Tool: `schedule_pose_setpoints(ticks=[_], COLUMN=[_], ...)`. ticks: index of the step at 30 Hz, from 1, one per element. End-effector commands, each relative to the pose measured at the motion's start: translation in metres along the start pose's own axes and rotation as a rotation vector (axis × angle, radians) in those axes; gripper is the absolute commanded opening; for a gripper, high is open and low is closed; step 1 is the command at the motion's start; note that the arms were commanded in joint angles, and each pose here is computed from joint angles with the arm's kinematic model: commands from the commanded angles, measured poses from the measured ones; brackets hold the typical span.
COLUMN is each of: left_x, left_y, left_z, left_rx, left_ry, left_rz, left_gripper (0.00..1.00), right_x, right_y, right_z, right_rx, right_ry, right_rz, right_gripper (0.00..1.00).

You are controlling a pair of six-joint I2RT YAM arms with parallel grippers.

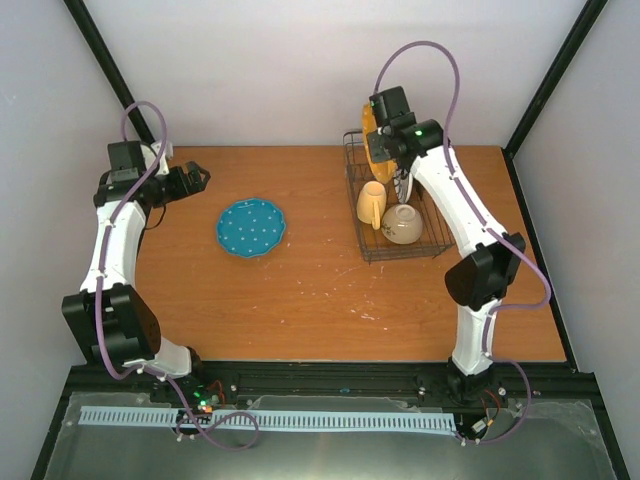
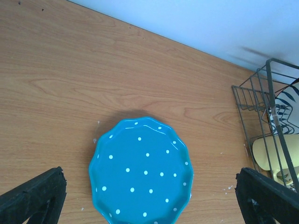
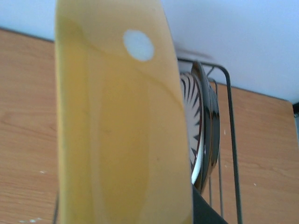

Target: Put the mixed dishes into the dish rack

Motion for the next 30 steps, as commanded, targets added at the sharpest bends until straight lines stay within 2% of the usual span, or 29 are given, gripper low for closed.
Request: schedule_pose_setpoints(ticks=[1,14,30], left_x=[0.001,0.0,-0.002], left_y=[0.001,0.005,0.015], left_z=[-0.001,-0.007,-0.017], left_rx=[0.013,0.021,0.071], left_ry=[-0.01,0.002,0.023], left_rz=[-0.028,-0.032,-0.036], left_gripper=[1.0,1.0,1.0], right_x=[0.012,-0.009,-0.015], right_y=[-0.011,-0.007,-0.001], right_z=[0.005,-0.034,-0.076], right_rx=[-0.156,-0.287,-0.296], right_ry=[-0.075,0.025,0.076], right_rz=[0.028,0.101,0.099], right_gripper=[0.03,0.03,0.03])
Point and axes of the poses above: each gripper's point midway between its finger pads, its own z axis back along the fingers, its own y axis along the line the jaws close on, x = y × z, the point moved 10 cm from there along z, back along the fingers, and after that the axes turned 7 degrees about z, right-handed, at the moved point
